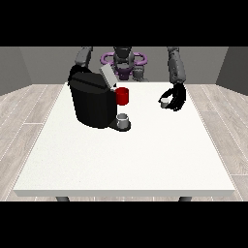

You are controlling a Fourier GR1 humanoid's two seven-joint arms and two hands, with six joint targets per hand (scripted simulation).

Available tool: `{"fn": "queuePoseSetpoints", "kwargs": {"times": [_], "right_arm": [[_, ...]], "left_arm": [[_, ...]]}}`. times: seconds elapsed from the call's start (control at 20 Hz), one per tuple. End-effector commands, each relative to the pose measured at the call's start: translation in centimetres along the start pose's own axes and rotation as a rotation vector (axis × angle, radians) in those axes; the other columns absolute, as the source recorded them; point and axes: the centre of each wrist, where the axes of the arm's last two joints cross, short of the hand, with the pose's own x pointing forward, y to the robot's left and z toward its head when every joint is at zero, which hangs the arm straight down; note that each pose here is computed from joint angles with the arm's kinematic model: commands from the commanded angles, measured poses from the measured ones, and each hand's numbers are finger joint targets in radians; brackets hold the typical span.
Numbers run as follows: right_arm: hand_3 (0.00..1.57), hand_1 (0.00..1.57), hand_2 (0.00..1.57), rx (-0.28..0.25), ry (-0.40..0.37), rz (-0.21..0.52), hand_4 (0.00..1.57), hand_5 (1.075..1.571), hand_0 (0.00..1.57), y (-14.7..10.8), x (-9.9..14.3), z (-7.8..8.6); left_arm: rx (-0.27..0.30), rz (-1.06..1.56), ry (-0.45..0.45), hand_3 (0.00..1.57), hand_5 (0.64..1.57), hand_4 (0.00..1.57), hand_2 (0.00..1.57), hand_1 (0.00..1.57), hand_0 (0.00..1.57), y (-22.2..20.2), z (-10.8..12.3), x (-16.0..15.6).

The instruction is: Insert the coffee pod into the coffee machine and close the lid

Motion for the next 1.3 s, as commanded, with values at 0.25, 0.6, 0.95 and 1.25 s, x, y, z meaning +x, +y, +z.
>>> {"fn": "queuePoseSetpoints", "kwargs": {"times": [0.25,0.6,0.95,1.25], "right_arm": [[0.00,0.00,0.00,-0.011,0.009,-0.037,0.43,1.571,0.00,1.3,-0.8,1.2],[0.00,0.00,0.00,-0.013,0.085,0.004,0.49,1.571,0.00,-2.9,-1.4,-0.3],[0.00,0.00,0.00,0.001,0.082,-0.023,0.49,1.571,0.00,-2.5,-3.6,0.5],[0.00,0.00,0.00,0.055,0.048,-0.027,0.50,1.571,0.00,-0.8,-1.9,0.3]], "left_arm": [[-0.005,-0.095,-0.038,1.31,1.571,0.47,1.36,1.23,1.23,1.6,-0.5,-0.5],[-0.069,-0.023,-0.188,1.36,1.571,0.60,1.42,1.40,1.40,3.8,-3.2,4.2],[-0.080,-0.061,-0.255,1.29,1.571,0.54,1.33,1.26,1.26,6.1,-5.3,9.3],[-0.018,-0.044,-0.251,1.29,1.571,0.57,1.33,1.25,1.25,6.4,-5.9,10.4]]}}
